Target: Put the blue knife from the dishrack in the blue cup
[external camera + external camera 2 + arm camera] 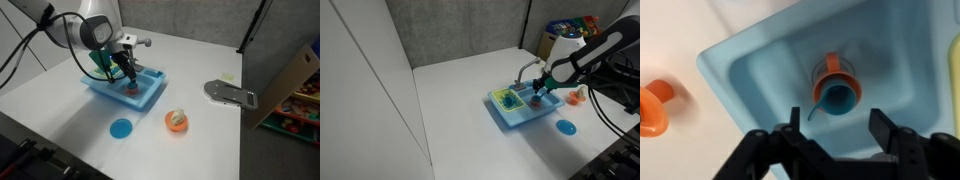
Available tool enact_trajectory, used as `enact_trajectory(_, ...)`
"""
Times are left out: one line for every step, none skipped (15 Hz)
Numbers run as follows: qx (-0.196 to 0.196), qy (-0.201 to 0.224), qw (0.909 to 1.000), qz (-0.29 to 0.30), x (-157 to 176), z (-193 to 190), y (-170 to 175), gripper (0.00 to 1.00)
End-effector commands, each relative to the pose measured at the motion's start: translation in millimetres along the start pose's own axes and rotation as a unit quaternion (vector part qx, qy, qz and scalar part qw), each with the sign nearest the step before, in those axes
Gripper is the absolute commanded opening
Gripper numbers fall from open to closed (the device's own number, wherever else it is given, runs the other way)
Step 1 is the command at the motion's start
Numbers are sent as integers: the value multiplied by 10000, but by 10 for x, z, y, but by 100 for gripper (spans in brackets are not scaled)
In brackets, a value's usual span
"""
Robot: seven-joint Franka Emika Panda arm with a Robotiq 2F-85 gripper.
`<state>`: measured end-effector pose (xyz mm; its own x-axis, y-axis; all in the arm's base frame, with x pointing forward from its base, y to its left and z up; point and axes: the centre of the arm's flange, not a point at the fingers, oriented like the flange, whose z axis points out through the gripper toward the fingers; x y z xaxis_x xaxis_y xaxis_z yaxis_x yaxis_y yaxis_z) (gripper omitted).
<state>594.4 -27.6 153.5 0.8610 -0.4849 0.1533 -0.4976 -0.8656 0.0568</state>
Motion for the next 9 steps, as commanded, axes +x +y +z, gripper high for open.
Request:
enact_trajectory(90, 42, 9999, -17, 18, -142, 19, 100)
enact_trajectory(96, 26, 9999, -33, 25, -174, 20, 100)
enact_trajectory(98, -7, 9999, -58, 33, -212, 21, 100)
enact_trajectory(80, -33, 9999, -79, 42, -243, 22, 100)
enact_trajectory(90, -79, 9999, -120, 55, -289, 23, 100)
enact_trajectory(79, -108, 9998, -157, 65, -334, 28, 100)
enact_trajectory(61, -154, 9996, -217, 73, -387, 29, 100)
enact_trajectory(26, -209, 9994, -273, 75, -442, 31, 100)
enact_trajectory(14, -288, 9990, -346, 74, -497, 34, 100)
